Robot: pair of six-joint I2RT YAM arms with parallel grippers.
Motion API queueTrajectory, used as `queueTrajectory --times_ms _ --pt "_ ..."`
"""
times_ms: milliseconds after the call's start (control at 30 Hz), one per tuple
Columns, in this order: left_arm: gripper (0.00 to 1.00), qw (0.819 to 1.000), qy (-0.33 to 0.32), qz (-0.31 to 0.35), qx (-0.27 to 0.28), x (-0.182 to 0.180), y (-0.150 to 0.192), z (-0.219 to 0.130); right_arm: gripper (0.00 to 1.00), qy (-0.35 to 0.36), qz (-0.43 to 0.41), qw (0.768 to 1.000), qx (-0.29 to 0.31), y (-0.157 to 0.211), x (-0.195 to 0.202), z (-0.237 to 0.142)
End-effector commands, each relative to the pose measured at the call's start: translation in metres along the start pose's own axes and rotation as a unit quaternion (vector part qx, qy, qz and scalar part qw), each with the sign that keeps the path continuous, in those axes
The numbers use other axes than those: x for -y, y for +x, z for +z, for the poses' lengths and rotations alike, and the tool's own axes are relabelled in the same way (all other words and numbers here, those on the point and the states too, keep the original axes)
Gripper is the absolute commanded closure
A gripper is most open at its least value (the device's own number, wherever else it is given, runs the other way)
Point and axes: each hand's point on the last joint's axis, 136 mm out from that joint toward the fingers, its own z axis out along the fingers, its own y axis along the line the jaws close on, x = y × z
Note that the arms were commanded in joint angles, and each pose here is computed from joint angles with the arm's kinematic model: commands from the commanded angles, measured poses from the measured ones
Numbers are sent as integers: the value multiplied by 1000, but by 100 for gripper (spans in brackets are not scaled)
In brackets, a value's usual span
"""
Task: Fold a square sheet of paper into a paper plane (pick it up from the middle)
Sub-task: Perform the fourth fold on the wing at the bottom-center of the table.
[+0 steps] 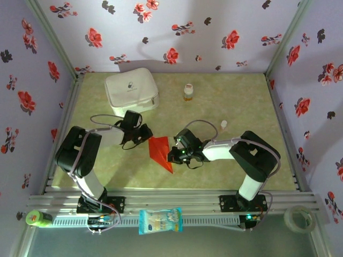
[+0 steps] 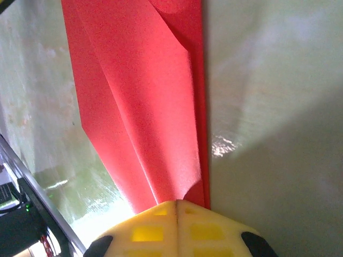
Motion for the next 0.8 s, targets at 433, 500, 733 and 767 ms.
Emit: queueTrajectory --times_ms 433,500,733,767 --pt "87 992 98 75 -18 59 62 -44 100 113 33 991 -63 31 58 -10" --pt "88 990 101 87 -39 59 76 -35 100 109 34 992 -58 29 56 -10" --pt "89 993 66 85 -54 33 86 -8 100 103 36 993 -56 28 52 -11" --pt "89 994 52 86 -53 27 85 -5 100 101 35 993 -56 28 51 -11"
